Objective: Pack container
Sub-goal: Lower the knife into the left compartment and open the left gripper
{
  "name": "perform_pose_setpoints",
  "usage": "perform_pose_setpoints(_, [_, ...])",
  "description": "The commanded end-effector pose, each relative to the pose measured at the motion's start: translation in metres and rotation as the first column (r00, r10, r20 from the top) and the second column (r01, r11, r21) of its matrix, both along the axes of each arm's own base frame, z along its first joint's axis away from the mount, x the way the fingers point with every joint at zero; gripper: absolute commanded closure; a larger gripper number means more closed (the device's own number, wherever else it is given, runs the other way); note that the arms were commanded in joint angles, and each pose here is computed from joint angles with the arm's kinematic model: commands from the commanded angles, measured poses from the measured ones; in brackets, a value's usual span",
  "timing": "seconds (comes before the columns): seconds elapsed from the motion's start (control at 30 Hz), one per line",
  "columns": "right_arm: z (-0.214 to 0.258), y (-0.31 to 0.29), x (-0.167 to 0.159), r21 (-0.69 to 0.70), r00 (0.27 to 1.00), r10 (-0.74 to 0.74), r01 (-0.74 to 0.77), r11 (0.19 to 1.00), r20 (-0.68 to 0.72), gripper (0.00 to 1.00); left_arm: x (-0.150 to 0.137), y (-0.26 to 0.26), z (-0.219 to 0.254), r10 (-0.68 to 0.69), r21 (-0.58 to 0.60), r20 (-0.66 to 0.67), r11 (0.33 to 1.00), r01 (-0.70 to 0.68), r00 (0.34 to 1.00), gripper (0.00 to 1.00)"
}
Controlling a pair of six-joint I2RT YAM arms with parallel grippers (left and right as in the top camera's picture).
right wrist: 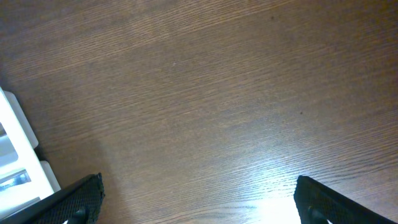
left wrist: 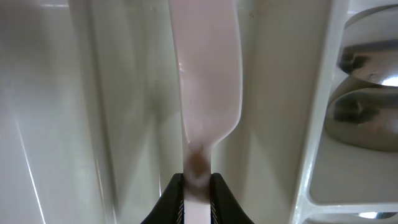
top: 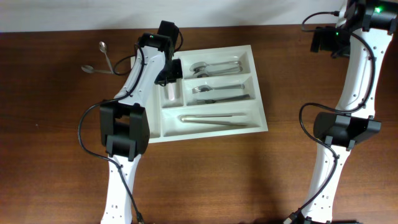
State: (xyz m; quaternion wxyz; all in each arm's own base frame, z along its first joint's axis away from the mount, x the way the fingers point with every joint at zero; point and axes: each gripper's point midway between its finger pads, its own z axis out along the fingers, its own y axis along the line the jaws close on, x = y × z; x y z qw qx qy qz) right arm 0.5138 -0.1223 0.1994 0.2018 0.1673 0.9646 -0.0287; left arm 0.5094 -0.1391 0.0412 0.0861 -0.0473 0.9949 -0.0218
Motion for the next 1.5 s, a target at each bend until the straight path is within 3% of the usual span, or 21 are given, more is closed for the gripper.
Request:
perform_pose_setpoints(0.0, [0.004,-0.001,-0.003,-0.011,1.000,0.005,-0.005,1.000,-0.003,0.01,0.003,0.002,0.006,0.020,0.003,0.016,1.000,-0.020,1.000,0.98])
perform_pose_setpoints(0.7, [0.004,-0.001,-0.003,-0.011,1.000,0.005,-0.005,1.000,-0.003,0.01,-0.010,-0.009,0.004,-0.007,0.018,-0.024,1.000,0.007,1.000,0.98])
perform_pose_setpoints(0.9, [0.004,-0.001,-0.003,-0.011,1.000,0.005,-0.005,1.000,-0.003,0.01,-0.015,-0.008,0.003,-0.007,0.022,-0.044,1.000,0.008,0.999,0.62])
perform_pose_setpoints(0.93, [0.004,-0.001,-0.003,-0.011,1.000,0.005,-0.005,1.000,-0.003,0.01,-0.016,-0.007,0.003,-0.007,0.022,-0.049,1.000,0.008,0.999,0.52])
perform_pose_setpoints(1.0, [0.004,-0.001,-0.003,-0.011,1.000,0.005,-0.005,1.000,-0.003,0.01,-0.017,-0.007,0.003,-0.007,0.023,-0.050,1.000,0.008,0.999,0.45])
perform_pose_setpoints(1.23, [0.004,-0.001,-0.003,-0.011,1.000,0.005,-0.005,1.000,-0.003,0.01,-0.010,-0.006,0.013,-0.003,0.018,-0.021,1.000,0.004,1.000,0.44])
perform_pose_setpoints(1.47, [0.004,-0.001,-0.003,-0.011,1.000,0.005,-0.005,1.000,-0.003,0.01,0.020,-0.005,0.093,0.004,-0.032,0.166,0.999,0.001,0.986,0.42])
